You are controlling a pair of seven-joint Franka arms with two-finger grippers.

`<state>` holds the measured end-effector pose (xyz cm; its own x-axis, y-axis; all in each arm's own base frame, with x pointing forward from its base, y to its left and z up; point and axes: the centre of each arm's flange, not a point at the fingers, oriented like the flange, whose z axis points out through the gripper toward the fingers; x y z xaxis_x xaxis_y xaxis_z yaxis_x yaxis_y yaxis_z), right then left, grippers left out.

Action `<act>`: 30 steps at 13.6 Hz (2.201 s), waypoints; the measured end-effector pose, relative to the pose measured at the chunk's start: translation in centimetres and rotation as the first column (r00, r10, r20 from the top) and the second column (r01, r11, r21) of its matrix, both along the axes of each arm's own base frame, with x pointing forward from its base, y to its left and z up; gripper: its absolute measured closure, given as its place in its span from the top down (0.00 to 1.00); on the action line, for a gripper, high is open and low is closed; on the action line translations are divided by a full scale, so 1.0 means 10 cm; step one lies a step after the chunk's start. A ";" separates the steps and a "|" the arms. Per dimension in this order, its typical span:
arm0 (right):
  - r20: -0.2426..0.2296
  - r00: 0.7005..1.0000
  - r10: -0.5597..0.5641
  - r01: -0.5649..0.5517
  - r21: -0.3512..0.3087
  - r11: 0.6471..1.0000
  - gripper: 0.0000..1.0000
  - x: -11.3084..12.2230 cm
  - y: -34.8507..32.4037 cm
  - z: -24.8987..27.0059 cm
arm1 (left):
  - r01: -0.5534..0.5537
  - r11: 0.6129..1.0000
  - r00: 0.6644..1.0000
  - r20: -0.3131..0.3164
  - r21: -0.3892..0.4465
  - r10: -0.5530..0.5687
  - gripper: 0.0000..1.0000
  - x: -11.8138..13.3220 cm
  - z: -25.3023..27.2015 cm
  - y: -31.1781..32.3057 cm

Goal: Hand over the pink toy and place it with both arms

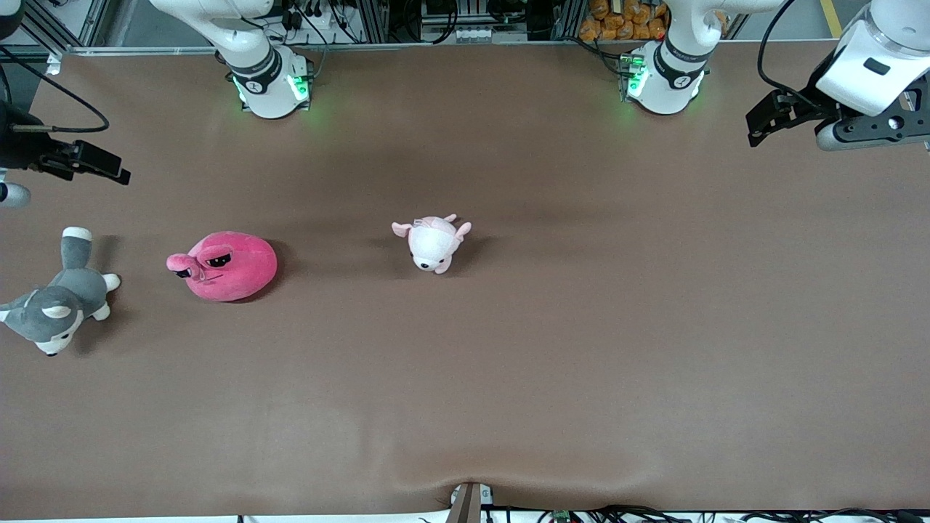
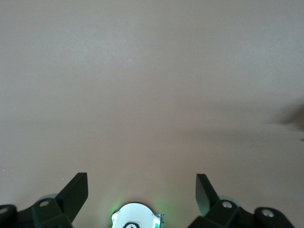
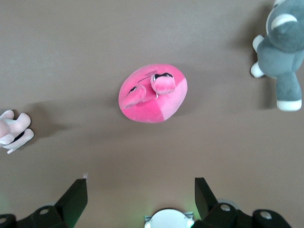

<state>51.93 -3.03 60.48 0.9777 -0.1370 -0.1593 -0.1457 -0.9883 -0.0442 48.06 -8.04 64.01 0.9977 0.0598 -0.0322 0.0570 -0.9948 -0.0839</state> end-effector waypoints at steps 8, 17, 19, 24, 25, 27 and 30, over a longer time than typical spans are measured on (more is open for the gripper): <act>0.002 1.000 -0.009 0.009 -0.006 1.000 1.00 -0.01 0.06 0.08 | 0.004 1.000 1.000 -0.007 0.001 -0.004 1.00 -0.01 -0.01 -0.02; 0.002 1.000 -0.009 0.009 -0.007 1.000 1.00 -0.01 0.06 0.08 | 0.005 1.000 1.000 -0.011 0.002 -0.005 1.00 0.00 -0.03 -0.03; 0.005 1.000 -0.012 0.012 -0.008 1.000 1.00 -0.01 0.06 0.10 | 0.012 1.000 1.000 0.000 -0.001 -0.012 1.00 0.01 0.03 0.00; 0.030 1.000 -0.006 0.007 -0.020 1.000 1.00 0.01 0.08 0.21 | 0.056 0.998 0.998 0.010 -0.006 -0.056 1.00 0.13 0.09 0.01; 0.039 0.999 -0.005 0.006 -0.029 1.000 1.00 0.01 0.08 0.25 | 0.056 0.998 0.998 0.009 -0.006 -0.056 1.00 0.14 0.08 0.01; 0.059 0.998 -0.010 0.012 -0.032 0.999 1.00 0.01 0.06 0.34 | 0.055 0.998 0.998 0.001 -0.006 -0.055 1.00 0.14 0.08 0.01; 0.064 0.998 -0.012 0.014 -0.033 0.999 1.00 0.02 0.05 0.36 | 0.039 0.999 0.999 -0.005 -0.007 -0.039 1.00 0.14 0.10 0.10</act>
